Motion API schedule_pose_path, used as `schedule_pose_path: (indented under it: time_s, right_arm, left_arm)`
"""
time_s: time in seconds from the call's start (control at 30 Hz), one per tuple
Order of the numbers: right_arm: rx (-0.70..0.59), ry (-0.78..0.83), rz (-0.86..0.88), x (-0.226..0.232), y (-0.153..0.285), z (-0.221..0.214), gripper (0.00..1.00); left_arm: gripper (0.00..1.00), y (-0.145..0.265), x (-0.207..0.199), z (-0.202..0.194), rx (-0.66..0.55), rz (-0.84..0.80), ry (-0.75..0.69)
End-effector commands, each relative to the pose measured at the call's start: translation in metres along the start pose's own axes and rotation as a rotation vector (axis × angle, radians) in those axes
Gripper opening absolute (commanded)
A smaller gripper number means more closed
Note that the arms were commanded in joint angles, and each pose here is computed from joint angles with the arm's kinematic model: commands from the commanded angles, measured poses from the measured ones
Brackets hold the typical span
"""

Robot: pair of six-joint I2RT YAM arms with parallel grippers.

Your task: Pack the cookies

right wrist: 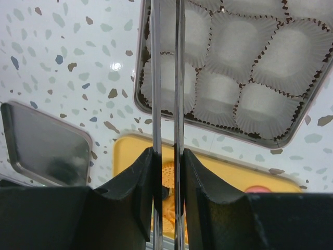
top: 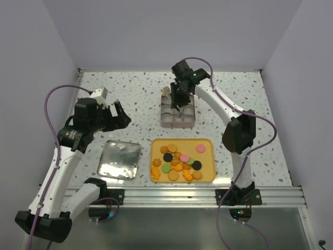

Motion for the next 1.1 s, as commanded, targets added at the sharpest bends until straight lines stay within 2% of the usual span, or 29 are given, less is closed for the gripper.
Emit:
schedule_pose_path:
  time_s: [0.0, 0.33, 0.4, 0.43, 0.5, 0.67, 0.9, 1.07]
  right_arm:
    - [-0.022, 0.023, 0.039, 0.004, 0.007, 0.003, 0.0]
    - [-0.034, 0.003, -0.004, -0.009, 0.011, 0.002, 0.02]
    - [-0.036, 0.0, -0.007, -0.01, 0.012, 0.001, 0.09]
    - [-0.035, -0.002, -0.012, -0.012, 0.012, 0.001, 0.16]
    - [-0.036, -0.002, -0.015, -0.012, 0.013, -0.001, 0.37]
    - [-0.038, -0.014, -0.031, -0.017, 0.013, -0.001, 0.5]
    - [-0.069, -0.016, -0.026, -0.017, 0.028, 0.003, 0.52]
    - [-0.124, -0.012, 0.004, -0.013, 0.059, 0.008, 0.51]
  left_arm:
    - [1.0, 0.006, -0.006, 0.017, -0.047, -0.002, -0.011]
    - [1.0, 0.002, -0.007, 0.019, -0.039, -0.011, -0.023]
    - [1.0, 0.001, -0.007, 0.019, -0.038, -0.013, -0.026]
    - [1.0, 0.0, -0.007, 0.019, -0.035, -0.012, -0.025]
    - [1.0, 0.0, -0.008, 0.019, -0.032, -0.016, -0.027]
    - [1.0, 0.001, -0.008, 0.02, -0.036, -0.019, -0.035]
    - [1.0, 0.002, -0.01, 0.021, -0.041, -0.024, -0.034]
    - [1.0, 0.004, -0.009, 0.022, -0.045, -0.016, -0.034]
Point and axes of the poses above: each gripper's point midway between its finger pads, its own y axis back along the fingers, its own x axis along the line the jaws close on, z = x × y, the point moved 2 cm from there along y, back along the fingers, and after that the axes turned 3 degrees about -y, right-handed, at the moved point
